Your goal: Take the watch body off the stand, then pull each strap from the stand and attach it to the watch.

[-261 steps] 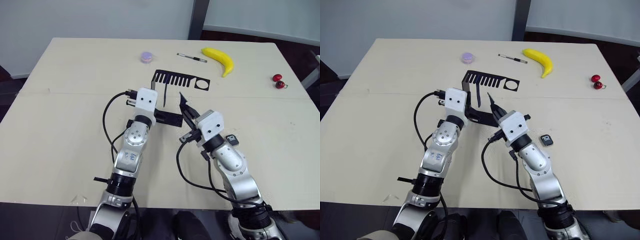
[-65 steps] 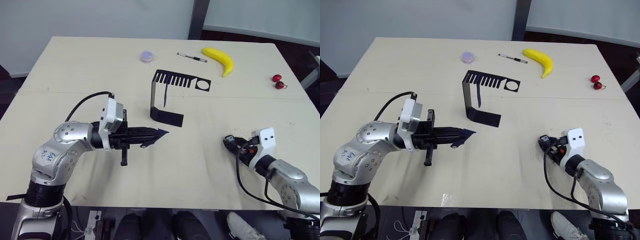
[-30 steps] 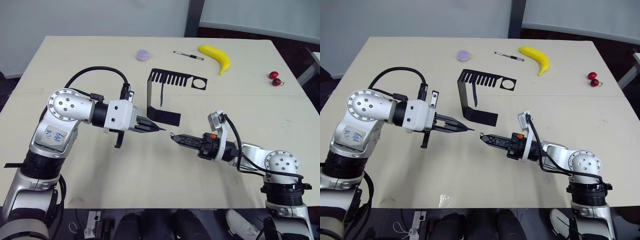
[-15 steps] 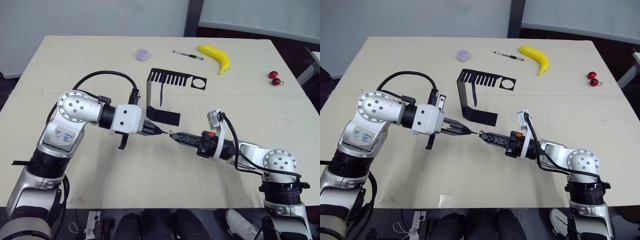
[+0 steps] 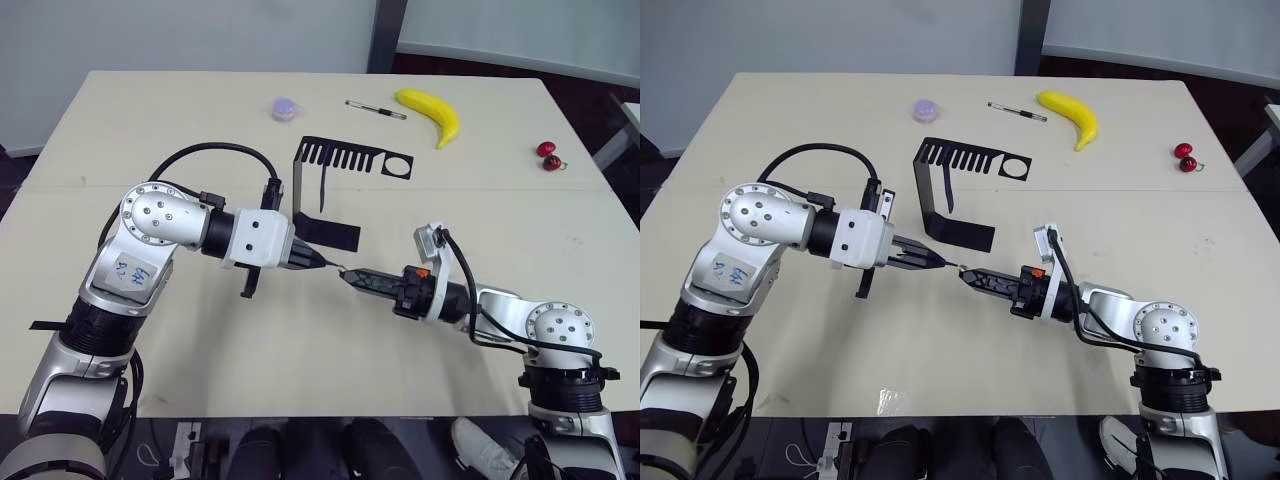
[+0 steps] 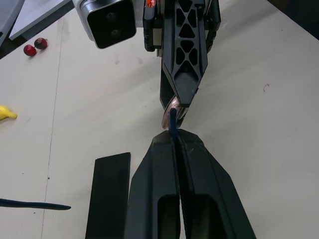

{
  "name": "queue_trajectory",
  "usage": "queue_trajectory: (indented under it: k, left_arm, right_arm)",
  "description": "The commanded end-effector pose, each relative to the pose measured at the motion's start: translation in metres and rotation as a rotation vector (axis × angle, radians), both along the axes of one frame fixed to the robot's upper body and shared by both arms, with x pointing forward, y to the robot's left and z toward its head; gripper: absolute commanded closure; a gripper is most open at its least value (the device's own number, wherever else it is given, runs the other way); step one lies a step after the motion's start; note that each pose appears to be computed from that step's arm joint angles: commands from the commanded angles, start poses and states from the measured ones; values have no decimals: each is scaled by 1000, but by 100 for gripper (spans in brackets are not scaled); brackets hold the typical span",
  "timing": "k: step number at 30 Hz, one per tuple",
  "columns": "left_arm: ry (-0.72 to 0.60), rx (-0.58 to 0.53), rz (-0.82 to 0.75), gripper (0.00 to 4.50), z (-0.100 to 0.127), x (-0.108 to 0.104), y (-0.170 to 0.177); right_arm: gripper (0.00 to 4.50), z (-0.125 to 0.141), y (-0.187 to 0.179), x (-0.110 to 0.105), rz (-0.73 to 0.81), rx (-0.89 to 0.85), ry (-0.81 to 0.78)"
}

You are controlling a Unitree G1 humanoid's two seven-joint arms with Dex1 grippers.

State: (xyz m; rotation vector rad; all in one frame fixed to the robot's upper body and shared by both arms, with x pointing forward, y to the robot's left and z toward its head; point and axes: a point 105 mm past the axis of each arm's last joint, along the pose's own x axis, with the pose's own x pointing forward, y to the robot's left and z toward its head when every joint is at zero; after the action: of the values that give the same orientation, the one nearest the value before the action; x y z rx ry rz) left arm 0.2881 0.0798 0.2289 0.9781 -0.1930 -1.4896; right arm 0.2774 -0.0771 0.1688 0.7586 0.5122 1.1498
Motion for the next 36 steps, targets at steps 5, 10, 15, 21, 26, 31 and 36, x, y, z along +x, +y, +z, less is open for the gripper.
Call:
queue_trajectory:
  k: [5,10,15,21,26,31,36]
  left_arm:
    - [-17,-1,-19,450,3,-3,-3]
    - [-12,9,-19,450,0,-4,-2]
    - [-11,5,-17,450,-1,-3,-4]
    - [-8,5,-18,450,-3,-3,-4]
    - [-2,20,-19,450,-7,-4,-4]
    - [-2,16,-22,450,-6,-3,-6]
    - [-7,7,-36,450,-5,-4,-12]
  right_arm:
    - [291,10,1,-4,15,16,-47]
    - [291,8,0,-4,11,15,-44]
    - [291,8,1,-4,11,16,-45]
    - [291,8,1,-4,12,16,-45]
    - [291,8,1,-4,12,16,-45]
    - [291,8,2,-4,15,18,-46]
    - [291,8,2,-5,16,17,-45]
